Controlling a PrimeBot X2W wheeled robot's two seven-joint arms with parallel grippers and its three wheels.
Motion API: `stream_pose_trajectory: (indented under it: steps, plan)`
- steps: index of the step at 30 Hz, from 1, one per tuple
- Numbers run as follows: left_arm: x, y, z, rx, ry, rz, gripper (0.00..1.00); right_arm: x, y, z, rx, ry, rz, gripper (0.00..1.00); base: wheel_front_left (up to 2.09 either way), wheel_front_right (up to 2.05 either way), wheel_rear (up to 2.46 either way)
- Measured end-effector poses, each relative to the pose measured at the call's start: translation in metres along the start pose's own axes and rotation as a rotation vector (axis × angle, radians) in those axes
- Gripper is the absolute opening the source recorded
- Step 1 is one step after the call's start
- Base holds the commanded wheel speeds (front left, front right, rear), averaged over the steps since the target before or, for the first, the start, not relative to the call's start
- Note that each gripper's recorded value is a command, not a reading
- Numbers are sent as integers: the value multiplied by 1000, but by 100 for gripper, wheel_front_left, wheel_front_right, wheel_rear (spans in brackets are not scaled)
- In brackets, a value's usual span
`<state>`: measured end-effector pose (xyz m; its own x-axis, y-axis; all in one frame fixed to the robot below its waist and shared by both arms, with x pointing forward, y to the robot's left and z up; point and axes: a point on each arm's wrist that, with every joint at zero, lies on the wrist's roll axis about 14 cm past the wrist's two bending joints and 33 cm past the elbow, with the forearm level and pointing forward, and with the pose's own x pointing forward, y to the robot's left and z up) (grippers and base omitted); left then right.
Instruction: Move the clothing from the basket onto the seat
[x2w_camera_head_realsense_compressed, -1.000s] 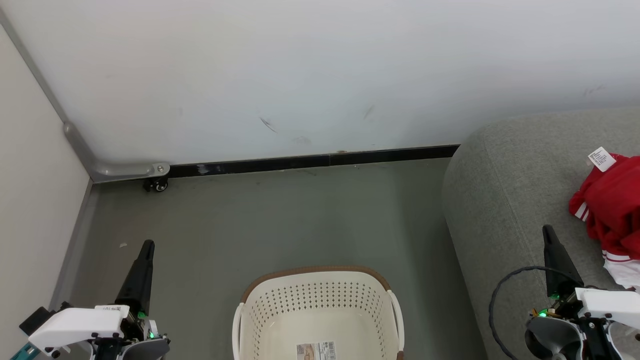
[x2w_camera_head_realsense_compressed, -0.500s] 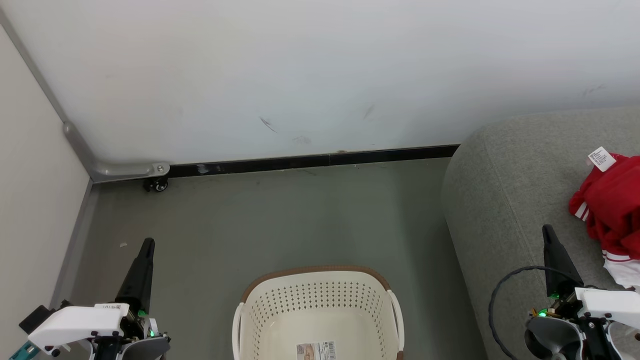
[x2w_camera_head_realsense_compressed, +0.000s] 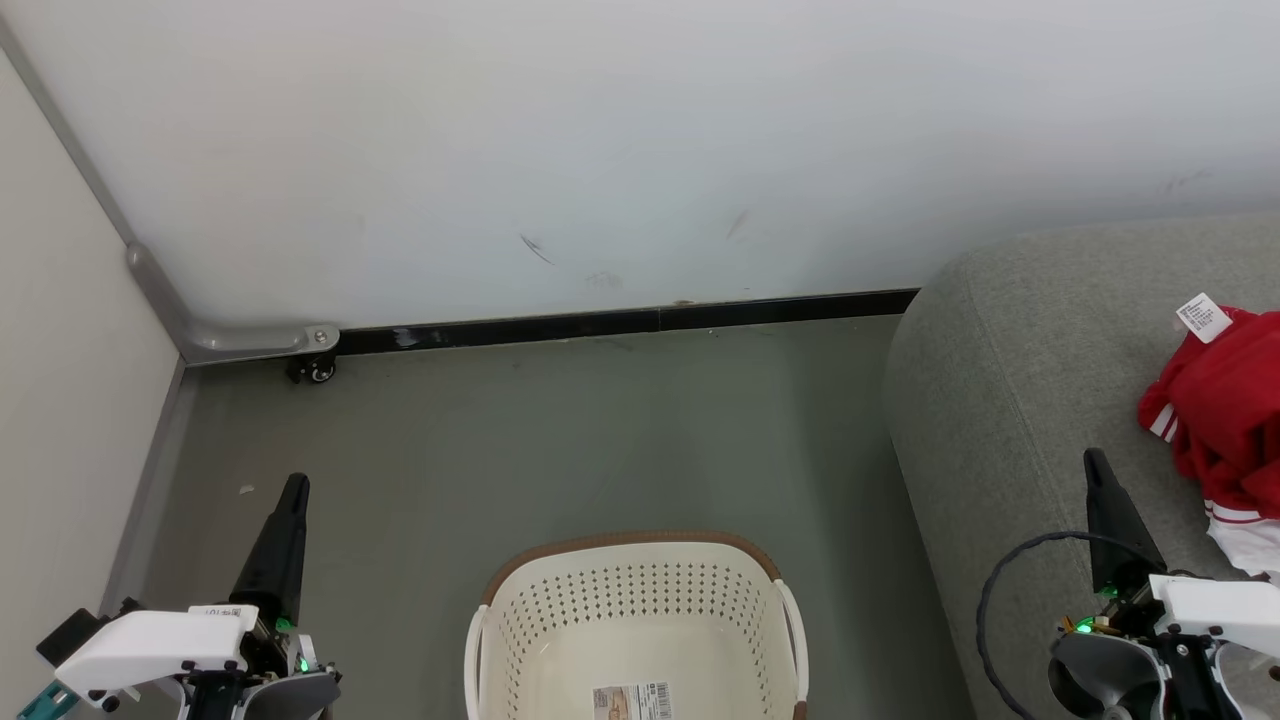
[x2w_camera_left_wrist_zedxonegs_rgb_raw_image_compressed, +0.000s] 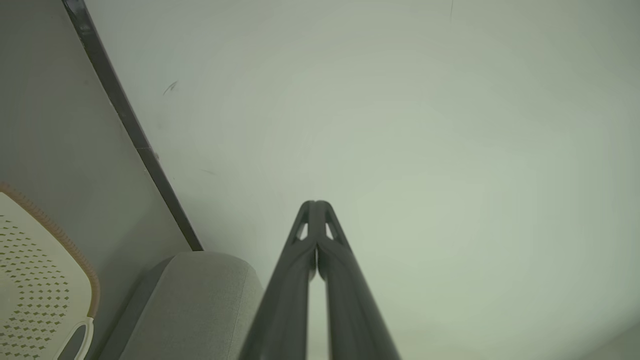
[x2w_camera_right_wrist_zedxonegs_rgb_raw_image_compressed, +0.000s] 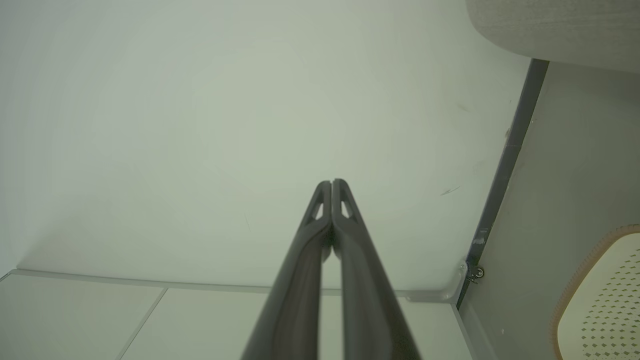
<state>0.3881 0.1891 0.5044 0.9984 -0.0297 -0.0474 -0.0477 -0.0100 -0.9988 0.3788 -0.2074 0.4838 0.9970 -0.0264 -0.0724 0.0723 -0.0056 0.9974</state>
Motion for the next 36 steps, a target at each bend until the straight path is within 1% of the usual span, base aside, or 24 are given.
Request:
stream_pose_trajectory:
  steps: [36]
  plan:
    - [1, -6, -2, 3, 3, -14, 0, 0, 0, 0, 7, 0, 2, 0, 0, 0, 0]
